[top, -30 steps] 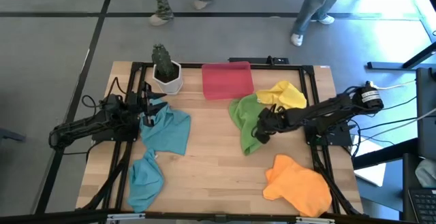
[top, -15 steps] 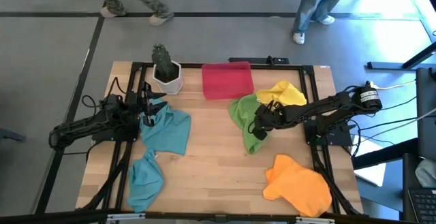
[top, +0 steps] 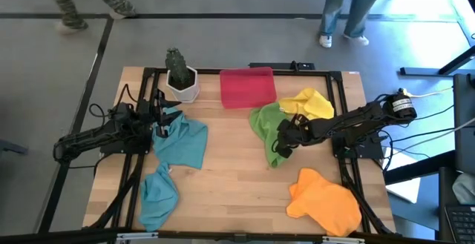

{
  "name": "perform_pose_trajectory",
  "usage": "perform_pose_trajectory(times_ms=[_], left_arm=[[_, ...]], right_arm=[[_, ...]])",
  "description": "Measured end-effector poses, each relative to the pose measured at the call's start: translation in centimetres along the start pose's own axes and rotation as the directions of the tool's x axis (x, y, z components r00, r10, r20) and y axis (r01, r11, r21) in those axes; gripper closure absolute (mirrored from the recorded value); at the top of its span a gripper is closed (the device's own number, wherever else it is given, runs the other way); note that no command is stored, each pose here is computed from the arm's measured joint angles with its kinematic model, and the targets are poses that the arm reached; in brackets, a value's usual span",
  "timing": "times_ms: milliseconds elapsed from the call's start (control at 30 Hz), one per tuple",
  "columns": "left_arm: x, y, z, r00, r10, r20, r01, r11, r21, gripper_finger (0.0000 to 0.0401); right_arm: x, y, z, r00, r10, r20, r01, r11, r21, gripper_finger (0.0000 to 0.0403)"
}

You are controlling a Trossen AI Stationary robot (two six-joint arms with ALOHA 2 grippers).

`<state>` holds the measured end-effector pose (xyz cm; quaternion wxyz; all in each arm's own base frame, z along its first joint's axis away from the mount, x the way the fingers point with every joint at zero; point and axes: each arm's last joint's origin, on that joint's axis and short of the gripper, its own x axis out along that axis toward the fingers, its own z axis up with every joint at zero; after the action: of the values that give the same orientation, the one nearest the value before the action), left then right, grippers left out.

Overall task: Fold microfiber towels
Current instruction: Fold the green microfiber cloth

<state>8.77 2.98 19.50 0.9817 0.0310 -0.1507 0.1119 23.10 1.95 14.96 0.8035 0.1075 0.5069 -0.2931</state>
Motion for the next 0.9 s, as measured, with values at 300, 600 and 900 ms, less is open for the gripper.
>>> perform_pose_trajectory(times_ms=[300,600,900], left_arm=[[0.0,0.0,0.0,1.000,0.000,0.000,0.000,1.000,0.000,0.0250],[0.0,0.0,0.0,1.000,0.000,0.000,0.000,1.000,0.000,0.0250],[0.0,0.0,0.0,1.000,0.000,0.000,0.000,1.000,0.000,0.0250]], right_arm=[[0.4,0.0,-0.3,1.000,-0.014,-0.023,0.014,1.000,-0.002,0.0234],[2.6,-0.5,-0.7,0.986,-0.112,-0.121,0.105,0.992,-0.064,0.0279],[1.4,-1.0,0.8,0.986,-0.134,-0.103,0.128,0.990,-0.055,0.0393]])
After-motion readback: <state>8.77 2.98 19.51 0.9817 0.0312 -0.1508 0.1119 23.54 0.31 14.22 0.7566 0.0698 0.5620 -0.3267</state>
